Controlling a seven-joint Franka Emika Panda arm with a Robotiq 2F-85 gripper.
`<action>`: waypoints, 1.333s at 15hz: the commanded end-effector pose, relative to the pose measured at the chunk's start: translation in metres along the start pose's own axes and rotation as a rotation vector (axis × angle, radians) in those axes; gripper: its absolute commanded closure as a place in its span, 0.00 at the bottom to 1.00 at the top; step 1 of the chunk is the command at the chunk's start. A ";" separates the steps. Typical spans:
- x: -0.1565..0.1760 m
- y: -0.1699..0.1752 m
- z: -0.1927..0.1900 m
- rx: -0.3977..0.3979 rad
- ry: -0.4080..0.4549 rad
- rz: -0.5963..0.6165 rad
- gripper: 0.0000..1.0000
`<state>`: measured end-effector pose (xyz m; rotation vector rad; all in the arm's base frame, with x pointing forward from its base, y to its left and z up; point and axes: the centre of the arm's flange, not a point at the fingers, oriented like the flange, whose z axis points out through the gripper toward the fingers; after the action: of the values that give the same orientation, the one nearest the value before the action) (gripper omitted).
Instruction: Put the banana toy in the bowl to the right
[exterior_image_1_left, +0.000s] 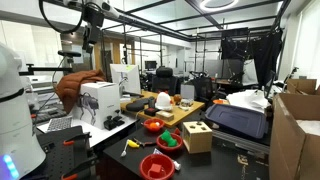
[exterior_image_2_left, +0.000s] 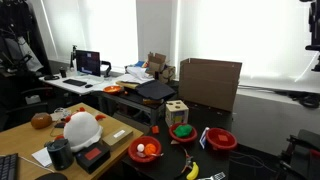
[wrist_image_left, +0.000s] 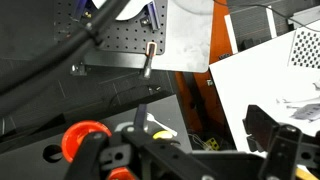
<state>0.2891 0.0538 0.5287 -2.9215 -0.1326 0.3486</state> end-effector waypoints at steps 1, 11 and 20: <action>0.000 0.000 0.000 0.000 0.000 0.000 0.00; 0.000 0.000 0.000 0.000 0.000 0.000 0.00; 0.020 0.007 -0.002 -0.010 -0.008 -0.005 0.00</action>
<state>0.2904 0.0537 0.5273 -2.9238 -0.1301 0.3527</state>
